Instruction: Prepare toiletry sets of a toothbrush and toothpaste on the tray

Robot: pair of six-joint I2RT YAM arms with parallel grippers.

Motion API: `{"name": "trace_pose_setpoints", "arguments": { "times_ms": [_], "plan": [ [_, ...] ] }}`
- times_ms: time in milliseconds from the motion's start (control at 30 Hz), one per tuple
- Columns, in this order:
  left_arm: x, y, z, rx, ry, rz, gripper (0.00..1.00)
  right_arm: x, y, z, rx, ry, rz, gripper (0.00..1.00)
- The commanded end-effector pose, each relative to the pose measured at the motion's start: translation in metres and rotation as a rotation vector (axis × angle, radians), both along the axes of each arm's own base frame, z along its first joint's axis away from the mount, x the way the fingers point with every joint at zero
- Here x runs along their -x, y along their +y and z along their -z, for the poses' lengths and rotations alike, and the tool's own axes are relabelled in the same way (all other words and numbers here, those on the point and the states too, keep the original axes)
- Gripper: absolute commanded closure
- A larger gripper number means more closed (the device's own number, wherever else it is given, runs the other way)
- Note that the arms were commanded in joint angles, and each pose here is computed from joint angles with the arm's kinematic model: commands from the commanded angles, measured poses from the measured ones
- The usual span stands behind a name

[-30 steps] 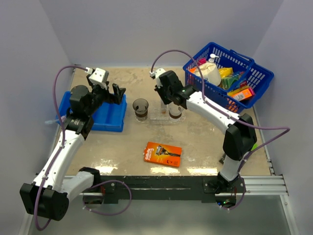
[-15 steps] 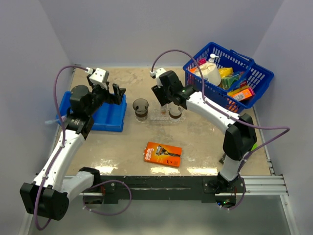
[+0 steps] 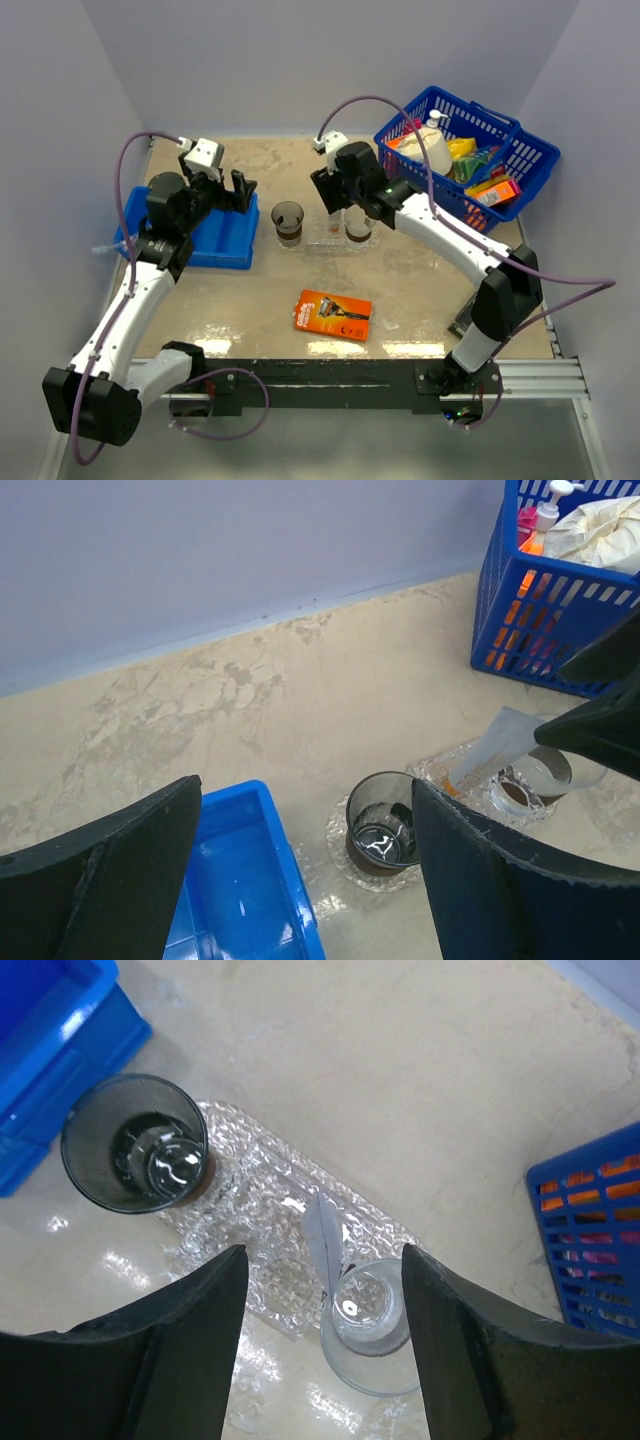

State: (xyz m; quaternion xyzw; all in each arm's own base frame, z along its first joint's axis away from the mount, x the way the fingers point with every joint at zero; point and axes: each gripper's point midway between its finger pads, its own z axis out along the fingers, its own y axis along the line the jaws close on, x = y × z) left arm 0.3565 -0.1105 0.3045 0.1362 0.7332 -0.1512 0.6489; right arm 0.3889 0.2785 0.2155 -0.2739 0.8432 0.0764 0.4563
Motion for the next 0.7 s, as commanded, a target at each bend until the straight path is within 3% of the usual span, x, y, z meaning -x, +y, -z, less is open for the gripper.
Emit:
{"name": "trace_pose_setpoints", "arguments": {
  "times_ms": [0, 300, 467, 567, 600, 667],
  "plan": [
    [-0.005, 0.003, -0.01, -0.001, -0.026, -0.016, 0.1, -0.002, 0.001, -0.04, -0.127, -0.086, -0.012, 0.34],
    [-0.024, 0.042, 0.004, 0.037, 0.031, -0.117, 0.11, 0.008, -0.034, -0.07, -0.319, -0.105, 0.014, 0.36],
    [-0.03, 0.07, 0.019, 0.013, 0.081, -0.192, 0.13, 0.02, -0.051, -0.075, -0.327, -0.115, 0.02, 0.39],
    [-0.037, 0.094, 0.03, -0.063, 0.122, -0.273, 0.21, 0.03, -0.058, -0.086, -0.33, -0.136, 0.012, 0.5],
    [-0.036, 0.1, 0.039, -0.085, 0.165, -0.301, 0.27, 0.033, -0.057, -0.088, -0.334, -0.136, 0.001, 0.53],
    [-0.042, 0.115, 0.051, -0.111, 0.209, -0.364, 0.34, 0.04, -0.06, -0.095, -0.342, -0.146, -0.008, 0.55]
  ]
}}
